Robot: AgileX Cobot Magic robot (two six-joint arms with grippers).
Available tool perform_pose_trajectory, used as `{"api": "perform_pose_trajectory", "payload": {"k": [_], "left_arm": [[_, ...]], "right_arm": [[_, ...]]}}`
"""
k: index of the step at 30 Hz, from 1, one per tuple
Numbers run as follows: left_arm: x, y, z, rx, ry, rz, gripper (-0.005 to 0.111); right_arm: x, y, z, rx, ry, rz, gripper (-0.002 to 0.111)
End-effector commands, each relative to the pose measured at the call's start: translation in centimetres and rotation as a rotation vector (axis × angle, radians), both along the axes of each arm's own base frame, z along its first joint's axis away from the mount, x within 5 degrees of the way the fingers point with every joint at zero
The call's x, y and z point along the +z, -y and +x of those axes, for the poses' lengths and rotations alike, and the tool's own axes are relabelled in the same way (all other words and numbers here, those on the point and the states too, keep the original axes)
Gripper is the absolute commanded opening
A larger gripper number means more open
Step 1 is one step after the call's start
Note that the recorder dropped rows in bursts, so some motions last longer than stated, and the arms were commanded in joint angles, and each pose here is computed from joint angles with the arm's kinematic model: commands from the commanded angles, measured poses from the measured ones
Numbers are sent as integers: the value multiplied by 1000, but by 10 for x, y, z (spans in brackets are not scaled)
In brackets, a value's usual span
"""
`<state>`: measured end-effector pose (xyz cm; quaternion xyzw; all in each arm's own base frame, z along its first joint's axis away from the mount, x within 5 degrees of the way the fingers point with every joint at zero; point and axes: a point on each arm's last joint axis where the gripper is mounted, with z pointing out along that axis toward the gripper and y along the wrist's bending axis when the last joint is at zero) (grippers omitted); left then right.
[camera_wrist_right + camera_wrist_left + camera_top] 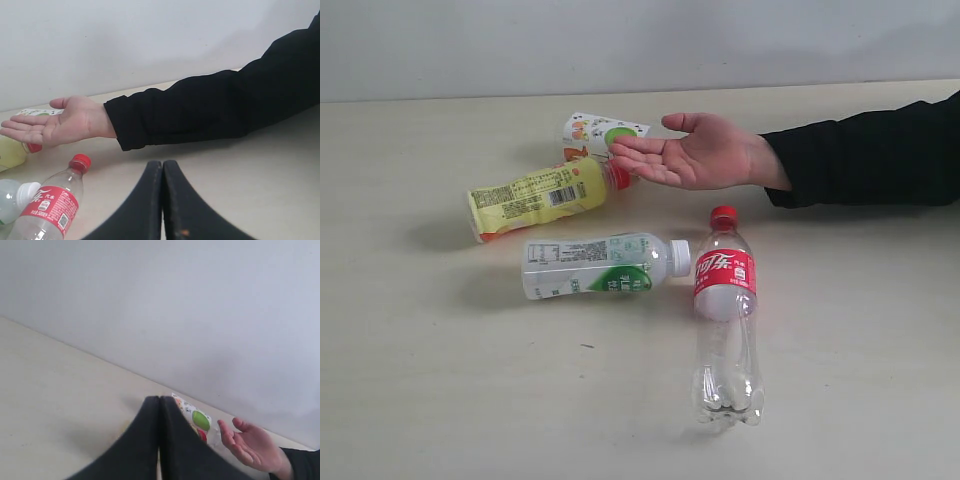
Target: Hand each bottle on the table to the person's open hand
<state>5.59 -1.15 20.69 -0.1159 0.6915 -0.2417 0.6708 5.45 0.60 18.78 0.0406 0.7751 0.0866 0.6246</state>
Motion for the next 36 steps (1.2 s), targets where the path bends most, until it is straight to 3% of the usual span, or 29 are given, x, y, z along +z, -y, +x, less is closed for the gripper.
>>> {"api": "perform_pose_trajectory", "payload": {"k": [1, 3, 9, 25, 28, 34, 36], "left_arm": [[2, -1, 0, 6, 28, 0, 0], [2, -1, 0, 8, 32, 24, 0], [2, -2, 0, 24, 65, 254, 0], [1, -2, 0, 22, 60, 257, 0], [1, -2, 0, 22, 60, 257, 0], [1, -2, 0, 22, 60, 257, 0], [1, -2, 0, 22, 60, 257, 0]], "right_arm": [[0, 0, 0, -1, 10, -6, 0], [0, 0, 0, -1, 10, -6, 0], [0, 0, 0, -1, 10, -6, 0], [1, 1, 0, -2, 23, -21, 0], [14, 2, 2, -17, 175, -60, 0], [42, 8, -1, -85, 471, 214, 0], [56, 13, -7, -121, 640, 253, 0]]}}
